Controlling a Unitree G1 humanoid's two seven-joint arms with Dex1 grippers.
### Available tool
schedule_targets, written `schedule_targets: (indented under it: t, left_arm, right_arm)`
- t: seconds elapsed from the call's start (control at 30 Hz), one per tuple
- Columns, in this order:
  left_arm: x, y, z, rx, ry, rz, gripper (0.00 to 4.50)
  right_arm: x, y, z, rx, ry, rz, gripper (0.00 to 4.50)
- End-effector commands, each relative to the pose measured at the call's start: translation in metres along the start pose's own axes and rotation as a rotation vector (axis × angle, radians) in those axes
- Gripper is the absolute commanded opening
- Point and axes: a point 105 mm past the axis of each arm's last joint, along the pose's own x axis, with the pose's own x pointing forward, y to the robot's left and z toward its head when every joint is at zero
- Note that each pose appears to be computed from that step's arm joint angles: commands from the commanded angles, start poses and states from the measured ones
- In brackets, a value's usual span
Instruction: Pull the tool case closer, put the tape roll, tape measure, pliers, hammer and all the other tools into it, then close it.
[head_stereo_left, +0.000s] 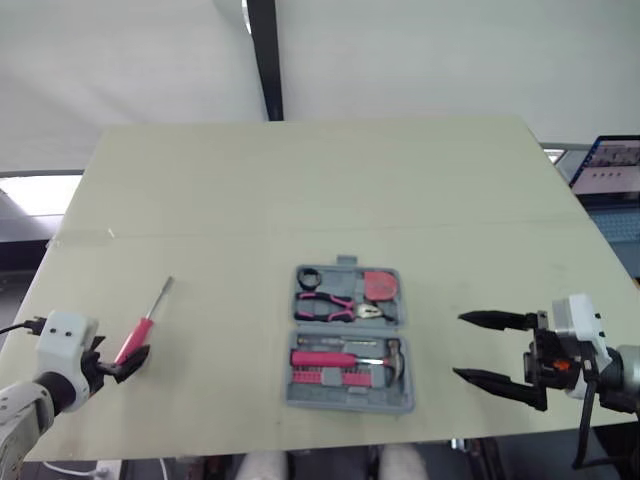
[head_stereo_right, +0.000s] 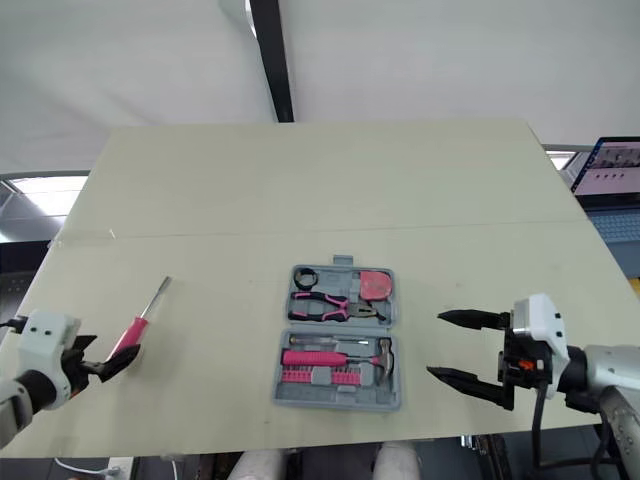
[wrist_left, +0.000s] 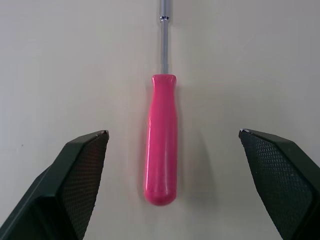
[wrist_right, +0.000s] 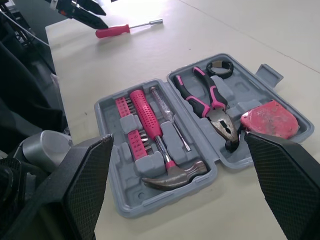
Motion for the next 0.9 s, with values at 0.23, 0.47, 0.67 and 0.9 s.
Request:
schedule_targets:
  t: [0.23,0.47,0.67,0.9]
  left_arm:
    - [0.026,0.005,-0.004,0.028,0.032,-0.031,4.5]
    - [0.043,-0.001,-0.004,0.041,0.043,-0.071,4.5]
    - [0.051,-0.008,0.001,0.048,0.035,-0.094,4.5]
    - [0.047,-0.01,-0.005,0.026,0.059,-0.098,3.96]
  right_arm:
    - [-0.006,0.003,0.013,-0.038,-0.005,-0.047,4.43]
    - [-0.008,0.005,0.014,-0.038,-0.002,-0.06,4.43]
    - [-0.009,0.005,0.015,-0.043,0.002,-0.066,4.43]
    - [-0.01,0.004,0.015,-0.043,0.004,-0.073,4.5]
